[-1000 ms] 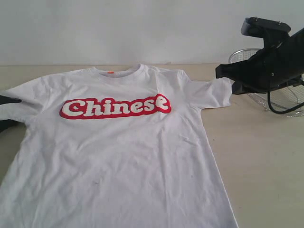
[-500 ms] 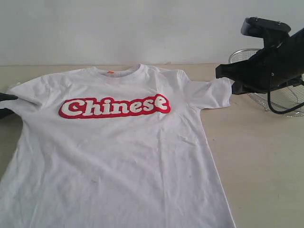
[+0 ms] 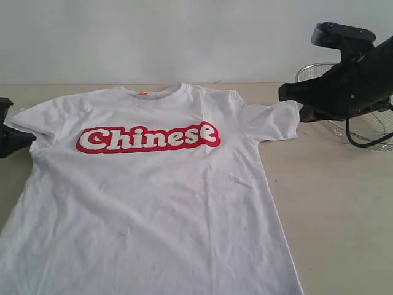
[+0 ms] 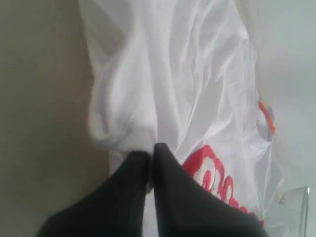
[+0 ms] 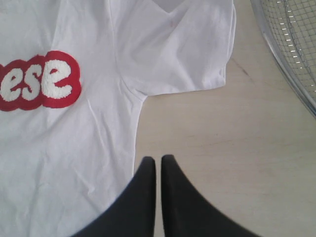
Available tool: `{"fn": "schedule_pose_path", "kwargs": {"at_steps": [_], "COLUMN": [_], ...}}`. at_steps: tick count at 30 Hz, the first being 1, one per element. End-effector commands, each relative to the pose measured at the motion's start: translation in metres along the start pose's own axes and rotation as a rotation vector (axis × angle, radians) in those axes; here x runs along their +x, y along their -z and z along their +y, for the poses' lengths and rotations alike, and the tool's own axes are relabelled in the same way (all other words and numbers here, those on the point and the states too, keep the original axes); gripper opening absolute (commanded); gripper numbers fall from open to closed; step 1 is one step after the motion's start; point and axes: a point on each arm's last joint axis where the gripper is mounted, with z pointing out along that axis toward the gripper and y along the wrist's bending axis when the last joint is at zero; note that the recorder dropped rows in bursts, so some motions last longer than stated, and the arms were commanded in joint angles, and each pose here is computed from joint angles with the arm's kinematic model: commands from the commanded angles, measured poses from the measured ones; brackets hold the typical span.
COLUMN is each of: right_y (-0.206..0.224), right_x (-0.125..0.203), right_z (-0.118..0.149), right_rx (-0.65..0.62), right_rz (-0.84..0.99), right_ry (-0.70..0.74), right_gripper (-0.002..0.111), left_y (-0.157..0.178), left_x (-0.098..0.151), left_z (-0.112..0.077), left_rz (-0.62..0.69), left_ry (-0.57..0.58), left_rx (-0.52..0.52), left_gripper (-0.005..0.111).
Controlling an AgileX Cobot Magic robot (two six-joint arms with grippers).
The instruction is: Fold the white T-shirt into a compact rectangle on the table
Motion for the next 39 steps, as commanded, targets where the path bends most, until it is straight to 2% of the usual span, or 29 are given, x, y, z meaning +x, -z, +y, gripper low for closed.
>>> {"fn": "schedule_pose_path", "kwargs": {"at_steps": [1, 7, 15, 20, 24, 27, 29, 30, 31, 32, 35, 36, 39], "right_y": [0.004, 0.004, 0.004, 0.004, 0.004, 0.004, 0.004, 0.004, 0.004, 0.004, 0.004, 0.004, 0.004], "right_x": [-0.002, -0.002, -0.002, -0.002, -0.002, -0.002, -0.002, -0.002, -0.002, -0.002, -0.002, -0.002, -0.002], "right_z": [-0.001, -0.001, -0.001, -0.001, -0.001, -0.001, -0.001, -0.001, -0.001, -0.001, -0.001, -0.001, -0.001], "right_rx": [0.003, 0.003, 0.003, 0.003, 0.003, 0.003, 0.003, 0.003, 0.003, 0.003, 0.003, 0.003, 0.003], "right_rz": [-0.019, -0.019, -0.019, -0.019, -0.019, -0.019, -0.019, -0.019, -0.019, -0.019, -0.019, -0.019, -0.019], "right_ry": [0.009, 0.009, 0.009, 0.009, 0.009, 0.009, 0.009, 0.009, 0.009, 0.009, 0.009, 0.009, 0.009], "right_gripper": [0.0, 0.0, 0.0, 0.0, 0.0, 0.0, 0.0, 0.0, 0.0, 0.0, 0.0, 0.0, 0.0], "left_y": [-0.011, -0.025, -0.036, -0.037, -0.038, -0.035, -0.032, -0.029, -0.027, -0.023, -0.012, -0.006, 0.001], "left_x": [0.009, 0.021, 0.041, 0.049, 0.051, 0.049, 0.046, 0.045, 0.043, 0.042, 0.034, 0.03, 0.024], "left_z": [-0.012, -0.027, -0.042, -0.056, -0.058, -0.055, -0.052, -0.049, -0.048, -0.045, -0.036, -0.034, -0.035], "left_rz": [0.041, 0.124, 0.213, 0.204, 0.196, 0.201, 0.208, 0.225, 0.229, 0.245, 0.276, 0.289, 0.284], "left_ry": [-0.129, -0.308, -0.573, -0.727, -0.667, -0.632, -0.568, -0.523, -0.502, -0.433, -0.331, -0.273, -0.224], "left_rx": [-0.001, -0.038, -0.206, -0.287, -0.298, -0.312, -0.308, -0.3, -0.298, -0.29, -0.276, -0.245, -0.143], "left_gripper": [0.005, 0.005, 0.005, 0.005, 0.005, 0.015, 0.033, 0.055, 0.067, 0.081, 0.077, 0.076, 0.076]}}
